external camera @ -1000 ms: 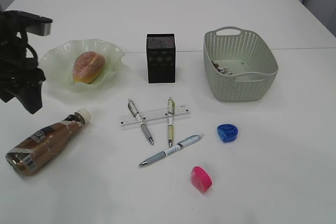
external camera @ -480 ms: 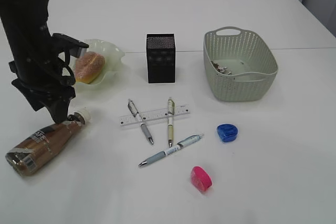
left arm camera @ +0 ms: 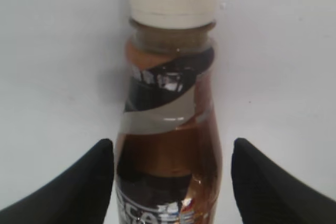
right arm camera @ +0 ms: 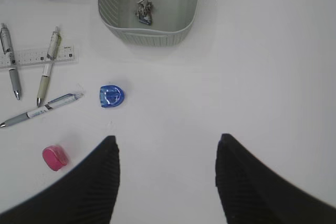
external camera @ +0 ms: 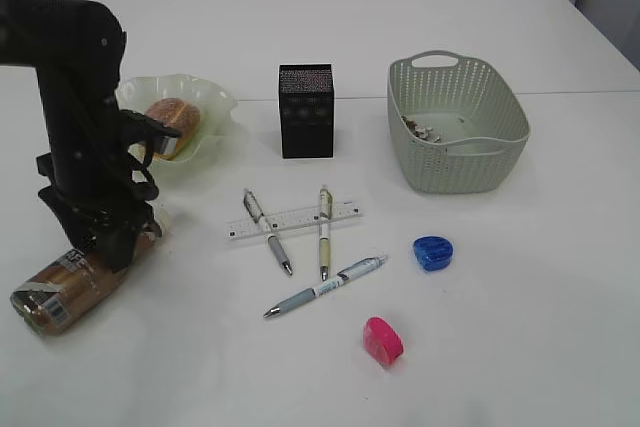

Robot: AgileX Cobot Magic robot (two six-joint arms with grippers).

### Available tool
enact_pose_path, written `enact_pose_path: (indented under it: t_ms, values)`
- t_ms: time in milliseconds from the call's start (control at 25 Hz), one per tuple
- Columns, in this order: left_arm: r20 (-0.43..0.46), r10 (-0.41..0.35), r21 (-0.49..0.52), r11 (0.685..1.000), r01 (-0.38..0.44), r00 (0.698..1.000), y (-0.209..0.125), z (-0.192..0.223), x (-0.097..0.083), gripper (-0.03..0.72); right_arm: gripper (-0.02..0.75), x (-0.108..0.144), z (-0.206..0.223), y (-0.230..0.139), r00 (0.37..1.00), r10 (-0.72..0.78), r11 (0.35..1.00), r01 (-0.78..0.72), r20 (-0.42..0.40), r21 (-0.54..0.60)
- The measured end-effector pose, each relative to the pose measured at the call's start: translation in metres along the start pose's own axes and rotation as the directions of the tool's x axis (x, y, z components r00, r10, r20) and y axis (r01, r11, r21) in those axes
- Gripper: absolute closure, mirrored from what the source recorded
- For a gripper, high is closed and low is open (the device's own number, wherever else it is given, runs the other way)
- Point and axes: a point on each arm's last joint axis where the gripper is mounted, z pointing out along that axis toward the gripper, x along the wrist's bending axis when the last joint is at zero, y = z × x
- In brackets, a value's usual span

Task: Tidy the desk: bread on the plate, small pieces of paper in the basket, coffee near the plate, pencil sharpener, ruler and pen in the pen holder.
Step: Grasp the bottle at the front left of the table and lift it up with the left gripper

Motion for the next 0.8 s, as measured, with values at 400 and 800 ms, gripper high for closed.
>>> enact_pose_path:
  t_ms: [400, 800]
  values:
    - [-0.001, 0.004, 0.008, 1.0, -0.004, 1.0, 0.008, 0.017, 0.001, 0.179, 0.274, 0.0, 0.0, 0.0, 1.0, -0.005, 1.0, 0.005, 0.004, 0.0]
    - [-0.004, 0.004, -0.008, 1.0, -0.005, 1.0, 0.009, 0.017, 0.001, 0.165, 0.274, 0.0, 0.0, 0.0, 1.0, -0.005, 1.0, 0.005, 0.004, 0.0]
